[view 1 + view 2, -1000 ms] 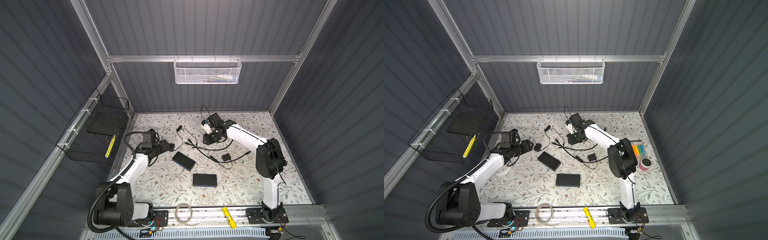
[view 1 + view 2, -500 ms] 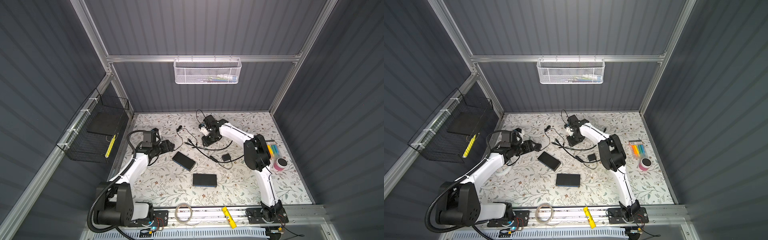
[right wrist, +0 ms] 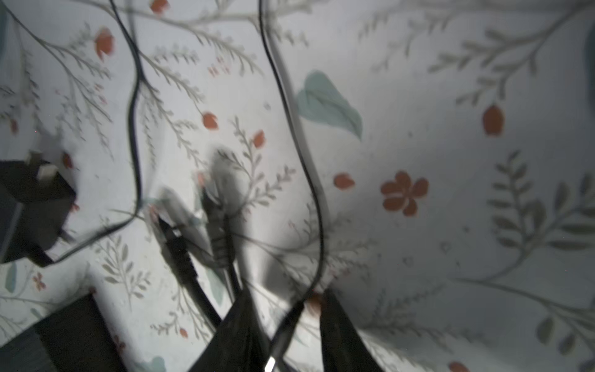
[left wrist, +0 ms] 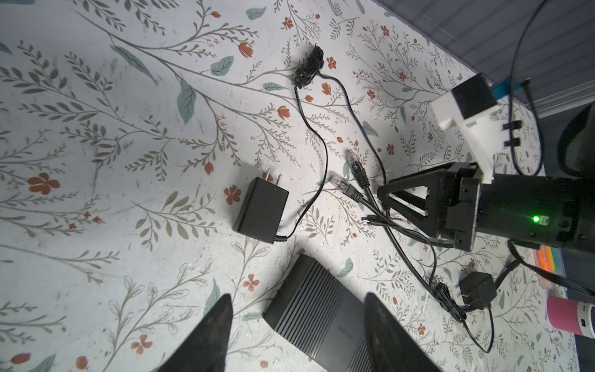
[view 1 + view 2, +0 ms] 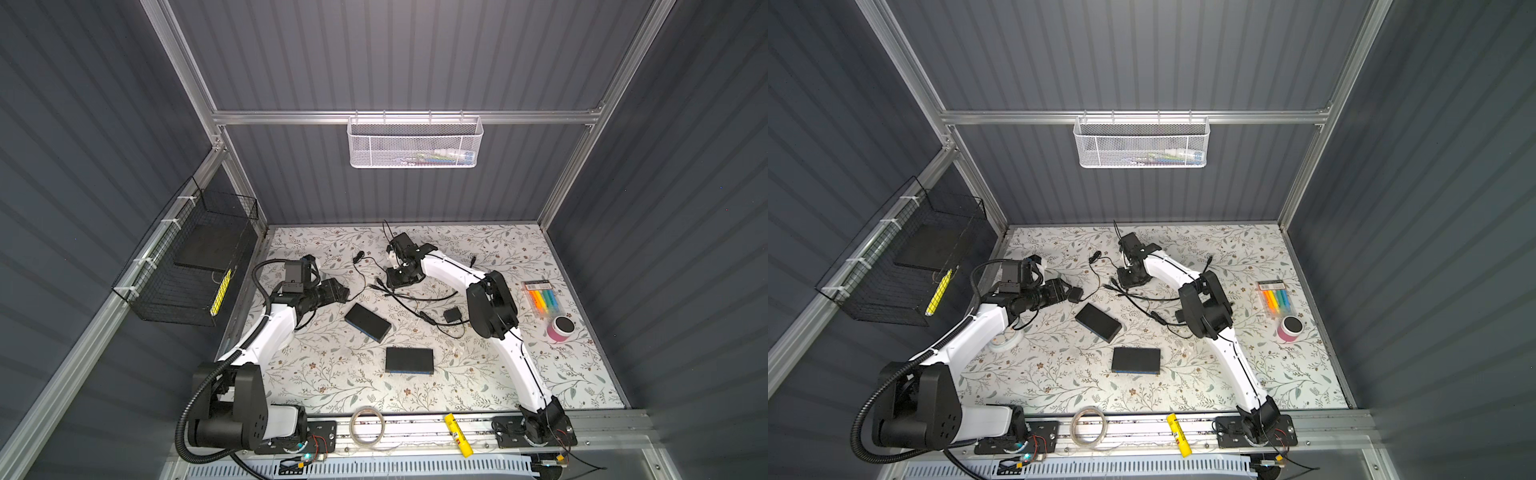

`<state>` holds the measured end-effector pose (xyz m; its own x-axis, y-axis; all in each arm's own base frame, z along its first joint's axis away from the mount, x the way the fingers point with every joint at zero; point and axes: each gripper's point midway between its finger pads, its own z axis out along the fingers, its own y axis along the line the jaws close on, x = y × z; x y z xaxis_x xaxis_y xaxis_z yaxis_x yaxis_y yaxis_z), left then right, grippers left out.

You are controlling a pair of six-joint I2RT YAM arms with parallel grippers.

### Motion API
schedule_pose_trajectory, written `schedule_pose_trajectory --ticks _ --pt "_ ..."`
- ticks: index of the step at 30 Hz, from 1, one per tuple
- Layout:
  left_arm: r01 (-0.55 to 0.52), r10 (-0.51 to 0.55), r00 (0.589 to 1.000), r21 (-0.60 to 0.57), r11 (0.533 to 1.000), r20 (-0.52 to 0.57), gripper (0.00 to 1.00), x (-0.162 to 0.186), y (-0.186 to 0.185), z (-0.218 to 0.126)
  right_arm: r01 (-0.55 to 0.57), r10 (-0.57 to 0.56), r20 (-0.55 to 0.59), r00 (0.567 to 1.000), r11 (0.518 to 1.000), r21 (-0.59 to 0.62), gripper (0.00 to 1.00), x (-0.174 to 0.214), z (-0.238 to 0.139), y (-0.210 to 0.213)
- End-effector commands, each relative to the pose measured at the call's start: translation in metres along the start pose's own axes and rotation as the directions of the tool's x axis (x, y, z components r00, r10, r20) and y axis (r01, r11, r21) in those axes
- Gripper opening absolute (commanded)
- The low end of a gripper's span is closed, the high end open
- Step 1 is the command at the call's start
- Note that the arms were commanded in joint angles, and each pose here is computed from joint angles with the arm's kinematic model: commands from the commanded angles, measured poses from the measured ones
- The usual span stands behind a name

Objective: Insert the plug into the switch port

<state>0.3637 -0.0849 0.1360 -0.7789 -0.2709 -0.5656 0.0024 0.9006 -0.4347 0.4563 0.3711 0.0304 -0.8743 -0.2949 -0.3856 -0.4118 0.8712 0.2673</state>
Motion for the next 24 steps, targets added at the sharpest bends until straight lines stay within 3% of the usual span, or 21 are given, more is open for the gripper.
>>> schedule_pose_trajectory --ticks 1,9,18,21,24 --pt "-0.010 0.010 1.000 -0.009 1.000 0.017 0.65 -0.005 0.002 -0.010 -0.042 0.044 -0.015 0.999 0.995 0.085 0.33 0.006 0.009 -0.011" --pt "0.004 -0.004 1.000 -0.014 1.000 0.015 0.65 0.000 0.007 -0.013 -0.048 0.062 -0.073 0.995 0.984 0.174 0.24 0.032 0.026 -0.018" --pt "0.029 -0.029 0.999 0.008 1.000 0.012 0.64 0.004 0.006 -0.012 -0.057 0.074 -0.070 0.995 0.975 0.216 0.09 0.041 0.019 -0.016" --pt "0.032 -0.032 0.999 0.017 0.999 0.015 0.64 0.005 0.004 -0.012 -0.075 0.090 -0.065 0.994 0.975 0.207 0.00 0.043 0.016 -0.016" --pt "0.036 -0.037 0.999 0.025 0.999 0.010 0.64 0.006 0.004 -0.011 -0.137 0.144 -0.043 0.989 0.982 0.132 0.00 0.035 0.005 -0.011"
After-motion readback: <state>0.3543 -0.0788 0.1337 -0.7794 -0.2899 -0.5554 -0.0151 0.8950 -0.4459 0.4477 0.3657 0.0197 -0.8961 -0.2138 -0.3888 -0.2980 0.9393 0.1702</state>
